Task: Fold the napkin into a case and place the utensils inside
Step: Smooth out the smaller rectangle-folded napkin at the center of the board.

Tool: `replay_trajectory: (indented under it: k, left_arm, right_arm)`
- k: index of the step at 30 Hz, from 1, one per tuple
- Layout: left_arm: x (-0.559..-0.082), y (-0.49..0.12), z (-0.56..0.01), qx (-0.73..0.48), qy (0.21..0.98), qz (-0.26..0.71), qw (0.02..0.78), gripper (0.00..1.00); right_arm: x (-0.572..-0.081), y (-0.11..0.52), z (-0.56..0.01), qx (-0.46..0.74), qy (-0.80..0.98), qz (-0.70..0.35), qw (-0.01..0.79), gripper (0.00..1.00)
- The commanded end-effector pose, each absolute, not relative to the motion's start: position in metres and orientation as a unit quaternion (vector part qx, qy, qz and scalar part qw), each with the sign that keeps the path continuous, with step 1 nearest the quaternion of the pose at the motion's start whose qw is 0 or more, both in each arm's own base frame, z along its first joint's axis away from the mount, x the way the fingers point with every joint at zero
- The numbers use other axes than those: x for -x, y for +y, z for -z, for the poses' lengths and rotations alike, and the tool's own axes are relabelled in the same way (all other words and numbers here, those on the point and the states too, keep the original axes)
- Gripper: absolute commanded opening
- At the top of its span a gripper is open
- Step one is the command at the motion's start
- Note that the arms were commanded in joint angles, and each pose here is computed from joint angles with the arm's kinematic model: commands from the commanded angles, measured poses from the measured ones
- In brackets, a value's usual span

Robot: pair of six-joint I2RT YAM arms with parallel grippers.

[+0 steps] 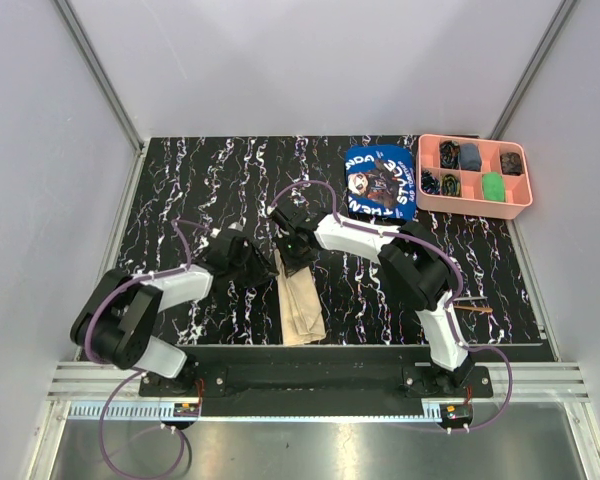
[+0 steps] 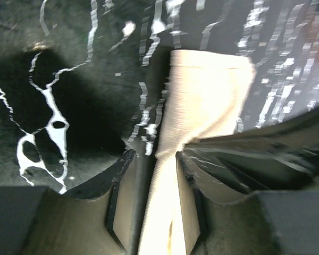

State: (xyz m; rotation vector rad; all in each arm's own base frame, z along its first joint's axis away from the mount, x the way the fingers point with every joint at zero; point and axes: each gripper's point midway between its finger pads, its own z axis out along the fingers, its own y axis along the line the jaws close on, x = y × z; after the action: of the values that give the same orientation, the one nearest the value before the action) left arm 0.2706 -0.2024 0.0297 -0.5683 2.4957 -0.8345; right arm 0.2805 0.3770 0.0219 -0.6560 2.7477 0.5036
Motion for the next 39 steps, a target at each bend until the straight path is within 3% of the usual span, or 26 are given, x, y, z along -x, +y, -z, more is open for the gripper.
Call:
replay_trajectory:
  k: [1, 11, 12, 13, 17, 22, 39]
  left_arm:
    - [-0.278, -0.209, -0.023, 0.191, 0.909, 0.298, 0.220, 0.36]
    - [-0.280, -0.214, -0.022, 0.180, 0.907, 0.308, 0.223, 0.35]
    - [-0.279, -0.213, -0.021, 0.182, 0.910, 0.303, 0.217, 0.31]
    - [-0.279, -0.212, -0.018, 0.183, 0.913, 0.295, 0.216, 0.22]
    - [-0.274, -0.211, -0.005, 0.188, 0.920, 0.284, 0.192, 0.07]
    - [-0.271, -0.214, -0.003, 0.186, 0.921, 0.284, 0.189, 0.00]
    - [-0.265, -0.220, -0.023, 0.185, 0.910, 0.307, 0.208, 0.00]
  right_arm:
    - [-0.282, 0.379, -0.023, 0.221, 0.948, -0.183, 0.138, 0.00]
    - [-0.282, 0.381, -0.022, 0.221, 0.948, -0.186, 0.134, 0.00]
    - [-0.281, 0.382, -0.022, 0.221, 0.948, -0.187, 0.133, 0.00]
    - [-0.281, 0.382, -0.022, 0.220, 0.948, -0.188, 0.132, 0.00]
    - [-0.283, 0.384, -0.026, 0.220, 0.947, -0.190, 0.136, 0.00]
    - [-0.287, 0.386, -0.031, 0.215, 0.947, -0.193, 0.140, 0.00]
    - [-0.309, 0.391, -0.040, 0.181, 0.952, -0.207, 0.138, 0.00]
